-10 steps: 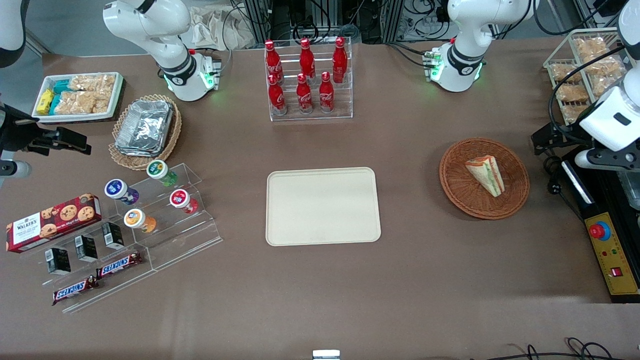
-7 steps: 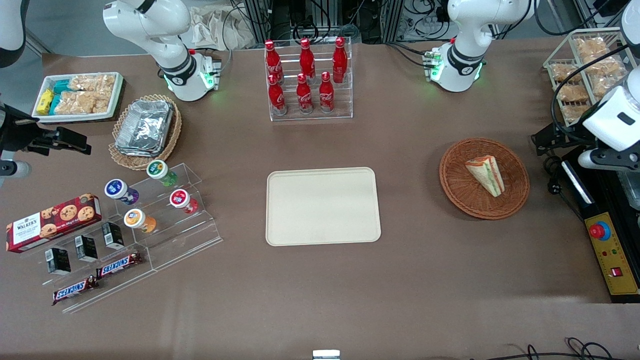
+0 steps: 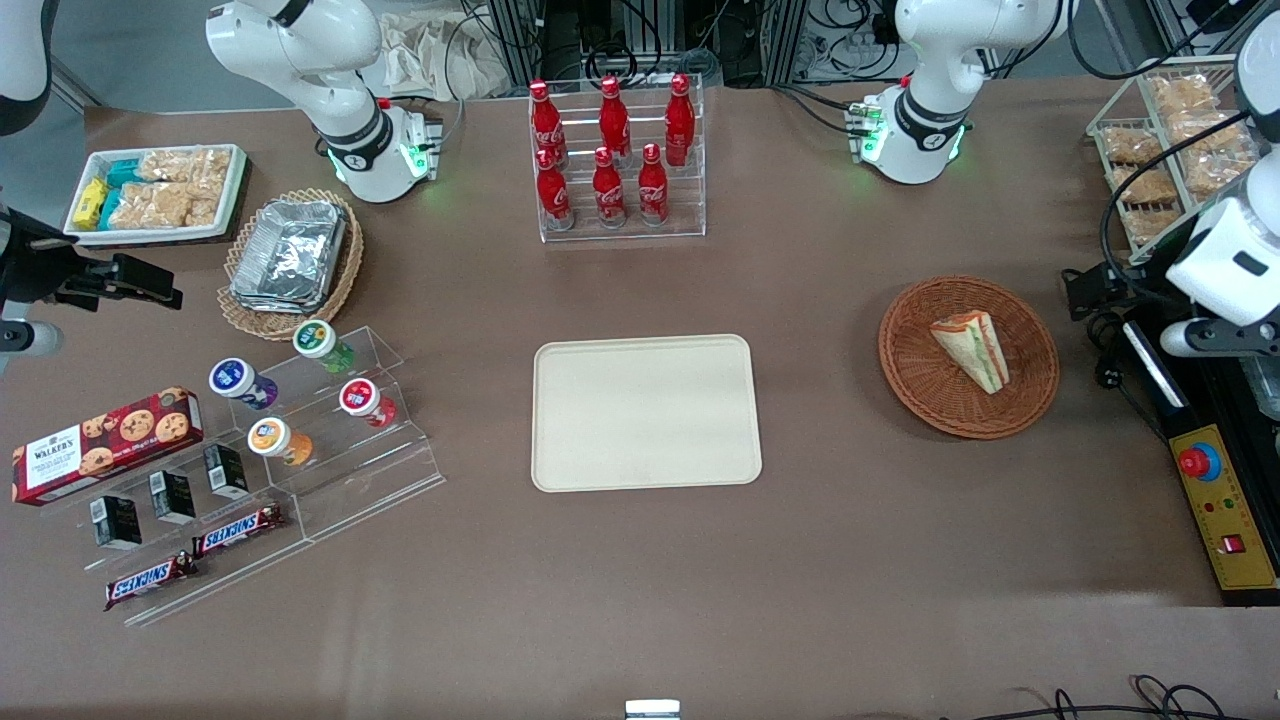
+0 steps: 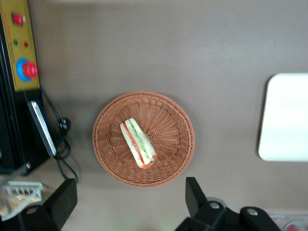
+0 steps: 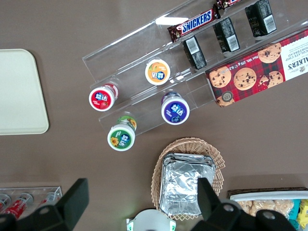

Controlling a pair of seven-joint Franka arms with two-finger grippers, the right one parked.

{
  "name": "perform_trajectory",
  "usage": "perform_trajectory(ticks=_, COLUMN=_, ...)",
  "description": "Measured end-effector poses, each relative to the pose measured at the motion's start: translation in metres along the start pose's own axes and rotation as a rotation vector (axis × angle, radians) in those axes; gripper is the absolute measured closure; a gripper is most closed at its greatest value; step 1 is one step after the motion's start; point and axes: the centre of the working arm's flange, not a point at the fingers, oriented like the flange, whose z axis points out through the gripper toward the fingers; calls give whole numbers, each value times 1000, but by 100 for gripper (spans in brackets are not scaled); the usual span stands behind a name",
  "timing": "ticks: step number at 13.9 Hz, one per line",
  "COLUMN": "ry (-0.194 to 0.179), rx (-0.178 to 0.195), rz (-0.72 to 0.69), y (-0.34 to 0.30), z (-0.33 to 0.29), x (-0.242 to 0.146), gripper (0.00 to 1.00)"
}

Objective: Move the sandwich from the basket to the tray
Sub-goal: 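Move the left gripper toward the wicker basket holding the sandwich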

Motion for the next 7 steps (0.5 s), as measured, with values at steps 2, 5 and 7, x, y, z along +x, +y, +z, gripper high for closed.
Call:
perform_trajectory(ticks=2, ry=-22, rx=4, rz=-79, y=2, z=11, x=2, gripper=0)
perform_trajectory(ticks=5, ry=-40, rx=9, rz=-160, y=4, z=20, x=1, gripper=0)
perform_trajectory(ticks=7, ry=-56, rx=14, rz=-209, y=4, z=27, x=1, gripper=0)
